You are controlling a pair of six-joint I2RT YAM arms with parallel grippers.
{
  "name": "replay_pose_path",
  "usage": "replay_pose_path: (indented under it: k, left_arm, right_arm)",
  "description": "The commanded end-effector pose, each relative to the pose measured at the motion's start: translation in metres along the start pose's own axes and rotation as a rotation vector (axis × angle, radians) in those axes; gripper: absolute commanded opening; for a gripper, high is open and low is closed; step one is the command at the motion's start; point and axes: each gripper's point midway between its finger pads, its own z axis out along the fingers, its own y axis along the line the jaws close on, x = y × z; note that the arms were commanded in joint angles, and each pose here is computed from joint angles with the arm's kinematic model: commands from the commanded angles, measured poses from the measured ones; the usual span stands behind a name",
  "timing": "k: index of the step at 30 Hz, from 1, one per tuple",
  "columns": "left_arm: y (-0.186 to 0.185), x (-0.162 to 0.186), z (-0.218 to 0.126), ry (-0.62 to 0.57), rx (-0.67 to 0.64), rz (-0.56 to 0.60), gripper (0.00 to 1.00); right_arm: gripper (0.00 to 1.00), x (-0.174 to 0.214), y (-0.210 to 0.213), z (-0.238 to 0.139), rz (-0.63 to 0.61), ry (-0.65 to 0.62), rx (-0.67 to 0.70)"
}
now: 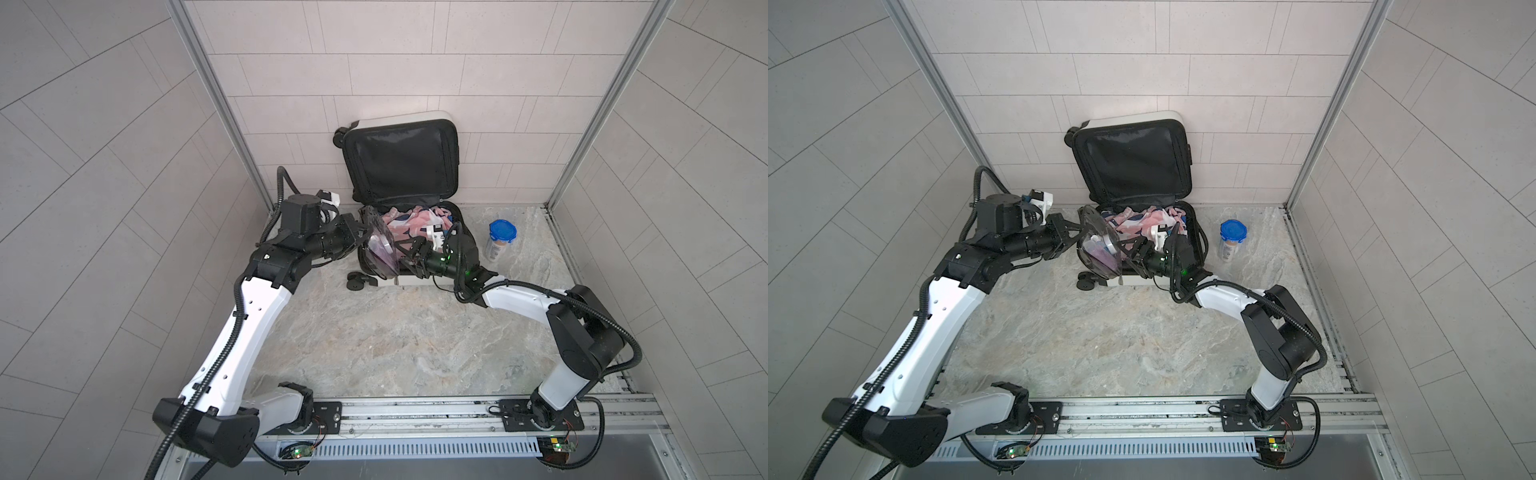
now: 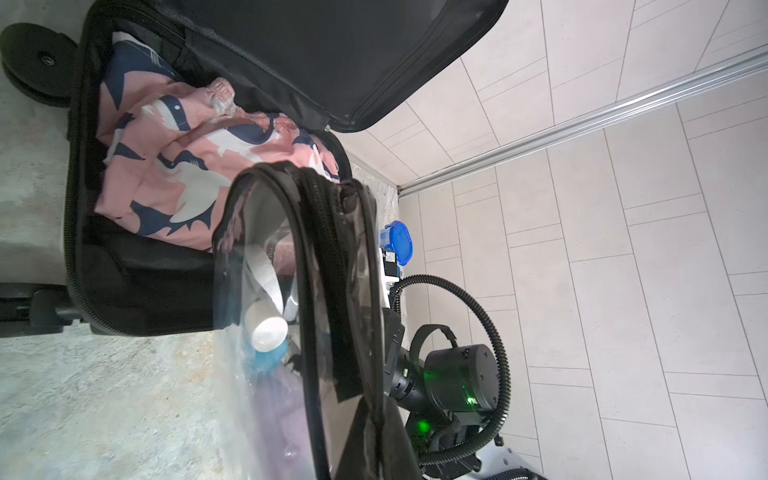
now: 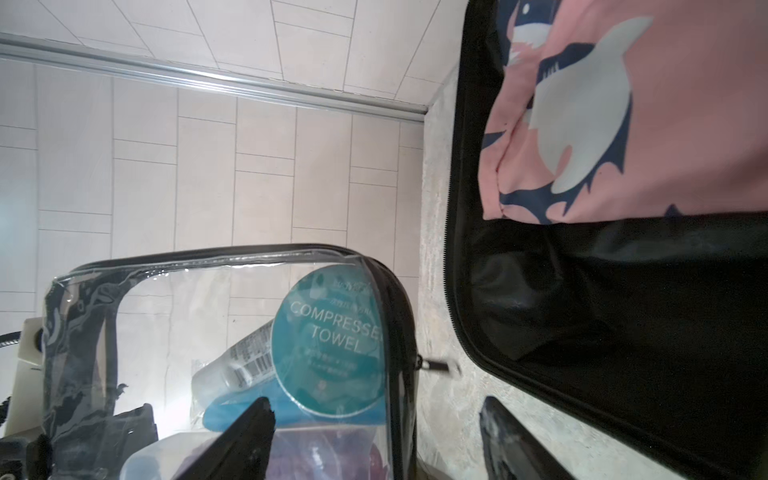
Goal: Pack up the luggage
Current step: 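Carry the pouch over the suitcase with the left gripper while the right grasps it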
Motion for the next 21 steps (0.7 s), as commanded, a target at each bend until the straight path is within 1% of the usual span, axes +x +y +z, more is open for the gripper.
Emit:
replay_pose_path:
  k: [1,4,7,9,15,19,21]
  left_arm:
    - [-0.034,-0.019,-0.005,-0.077,0.091,0.031,0.00]
    - [-0.037,-0.018,-0.002,-0.073,0.091,0.037,0.00]
    - [-0.037,-0.020,0.001,-0.077,0.091,0.037,0.00]
    - [-0.037,-0.021,0.003,-0.079,0.088,0.038,0.00]
    - [-0.031,-0.021,0.012,-0.067,0.076,0.033,0.00]
    - [-0.025,-0.022,0.017,-0.070,0.060,0.039,0.00]
    - [-0.022,-0.022,0.019,-0.069,0.050,0.044,0.00]
  right_arm:
    - [0.80,-0.004,0.031,0.000,0.051,-0.007,-0.155]
    - [0.79,-0.004,0.036,0.000,0.077,-0.008,-0.198]
    - [0.78,-0.004,0.039,-0.004,0.082,-0.015,-0.211]
    - [0.75,-0.004,0.043,-0.008,0.078,-0.022,-0.220]
    - [0.48,-0.004,0.064,-0.022,0.043,-0.041,-0.239]
    - [0.31,-0.009,0.068,-0.033,0.008,-0.061,-0.199]
    - [0.25,-0.013,0.066,-0.040,-0.014,-0.077,-0.158]
